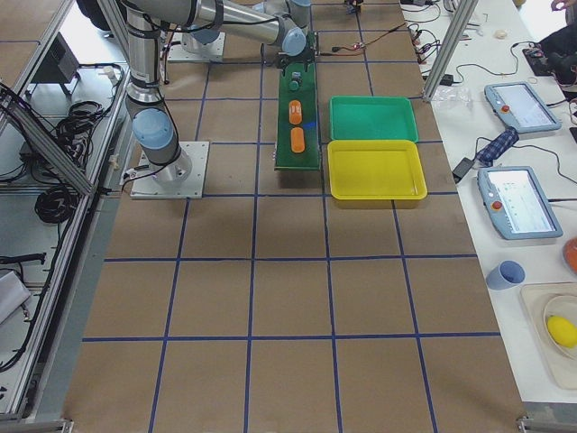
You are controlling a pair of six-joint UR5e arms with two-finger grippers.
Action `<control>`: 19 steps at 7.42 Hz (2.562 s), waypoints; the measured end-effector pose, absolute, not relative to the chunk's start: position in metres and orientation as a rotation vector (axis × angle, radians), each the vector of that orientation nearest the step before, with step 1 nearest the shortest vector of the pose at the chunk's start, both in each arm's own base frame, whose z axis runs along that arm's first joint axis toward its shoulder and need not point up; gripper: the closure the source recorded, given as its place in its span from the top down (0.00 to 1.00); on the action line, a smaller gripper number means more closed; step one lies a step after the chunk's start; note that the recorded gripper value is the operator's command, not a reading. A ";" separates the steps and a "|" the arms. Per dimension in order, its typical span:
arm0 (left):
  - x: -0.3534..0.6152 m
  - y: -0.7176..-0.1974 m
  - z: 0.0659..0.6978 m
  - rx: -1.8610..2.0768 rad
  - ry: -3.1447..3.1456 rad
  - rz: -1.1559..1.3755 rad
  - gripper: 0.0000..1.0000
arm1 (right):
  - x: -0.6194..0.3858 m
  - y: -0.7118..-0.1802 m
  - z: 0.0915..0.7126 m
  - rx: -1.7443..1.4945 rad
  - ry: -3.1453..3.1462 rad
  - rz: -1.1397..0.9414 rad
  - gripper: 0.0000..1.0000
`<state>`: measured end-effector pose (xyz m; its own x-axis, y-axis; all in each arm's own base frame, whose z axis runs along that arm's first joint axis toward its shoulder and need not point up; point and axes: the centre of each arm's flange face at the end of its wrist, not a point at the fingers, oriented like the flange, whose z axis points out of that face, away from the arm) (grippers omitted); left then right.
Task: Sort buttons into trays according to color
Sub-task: 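Carry the button to the green tray while the left gripper places a yellow-capped button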
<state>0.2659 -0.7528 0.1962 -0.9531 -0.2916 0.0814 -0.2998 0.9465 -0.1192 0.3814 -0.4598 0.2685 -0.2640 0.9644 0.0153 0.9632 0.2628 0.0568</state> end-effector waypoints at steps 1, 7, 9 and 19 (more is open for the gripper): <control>0.269 -0.752 0.192 0.478 -3.033 0.190 1.00 | 0.381 -0.462 0.263 1.907 2.477 0.090 1.00; 0.281 -0.749 0.183 0.504 -3.026 0.150 0.00 | 0.359 -0.467 0.235 1.989 2.507 0.080 0.29; 0.270 -0.742 0.204 0.486 -3.036 0.113 0.00 | 0.352 -0.469 0.232 2.001 2.501 0.090 0.00; -0.032 -0.507 0.279 0.089 -2.959 -0.142 0.00 | 0.231 -0.564 0.292 1.991 2.365 -0.008 0.00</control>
